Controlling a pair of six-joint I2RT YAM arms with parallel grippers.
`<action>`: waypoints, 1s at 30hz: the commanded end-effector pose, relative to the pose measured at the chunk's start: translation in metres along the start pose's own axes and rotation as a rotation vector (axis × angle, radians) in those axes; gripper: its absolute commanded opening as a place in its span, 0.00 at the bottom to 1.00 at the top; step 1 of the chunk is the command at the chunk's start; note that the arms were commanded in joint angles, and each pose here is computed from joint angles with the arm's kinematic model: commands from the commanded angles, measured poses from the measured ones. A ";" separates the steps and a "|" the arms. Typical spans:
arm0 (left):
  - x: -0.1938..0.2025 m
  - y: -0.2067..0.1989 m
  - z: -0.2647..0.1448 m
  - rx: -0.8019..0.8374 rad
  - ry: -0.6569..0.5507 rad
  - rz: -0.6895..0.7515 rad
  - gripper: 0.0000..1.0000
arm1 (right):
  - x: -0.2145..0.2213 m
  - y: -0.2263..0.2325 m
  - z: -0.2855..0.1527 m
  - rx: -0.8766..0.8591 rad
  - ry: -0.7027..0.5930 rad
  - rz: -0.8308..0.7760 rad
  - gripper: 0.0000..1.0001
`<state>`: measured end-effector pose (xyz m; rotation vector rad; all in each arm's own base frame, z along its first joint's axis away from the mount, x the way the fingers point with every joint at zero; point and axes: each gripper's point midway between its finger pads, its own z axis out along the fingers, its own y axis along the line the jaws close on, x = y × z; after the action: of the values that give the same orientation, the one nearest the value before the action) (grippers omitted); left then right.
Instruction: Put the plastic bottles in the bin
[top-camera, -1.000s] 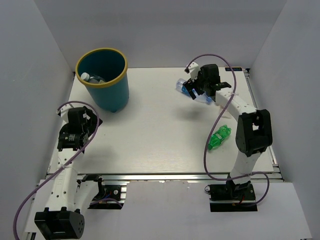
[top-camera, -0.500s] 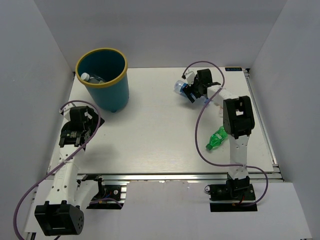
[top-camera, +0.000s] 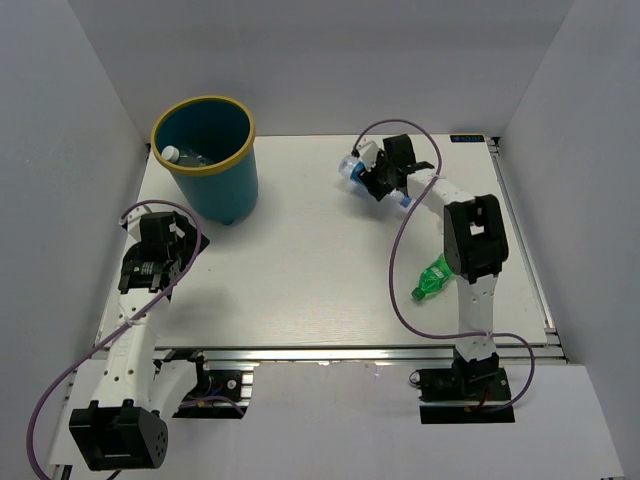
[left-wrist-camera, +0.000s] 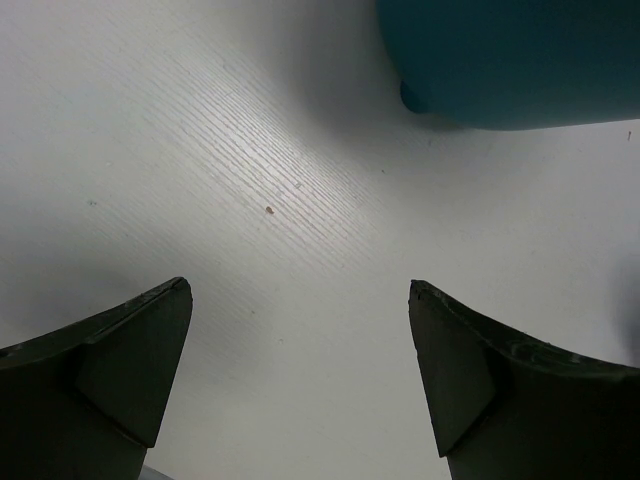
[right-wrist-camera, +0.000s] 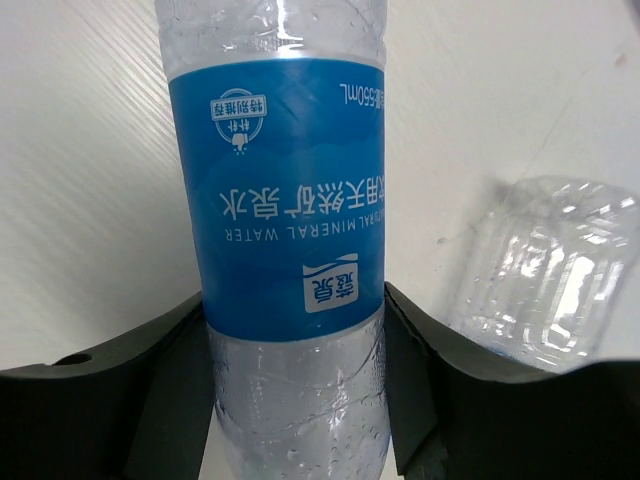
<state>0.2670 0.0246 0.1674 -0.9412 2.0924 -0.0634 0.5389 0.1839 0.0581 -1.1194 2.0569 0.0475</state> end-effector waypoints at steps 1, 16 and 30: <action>-0.016 -0.009 -0.010 0.039 -0.051 -0.017 0.98 | -0.098 -0.004 -0.065 0.048 -0.219 0.002 0.54; -0.023 -0.035 -0.028 0.182 -0.053 -0.023 0.98 | -0.348 0.102 -0.213 0.060 -0.802 -0.131 0.53; -0.087 -0.188 -0.181 1.092 -0.232 -0.060 0.98 | -0.311 0.197 -0.243 -0.252 -0.734 -0.083 0.54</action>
<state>0.2903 -0.0859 0.3515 -0.4319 1.6240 -0.8433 0.3782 0.4306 0.3191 -1.1540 1.4389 0.4786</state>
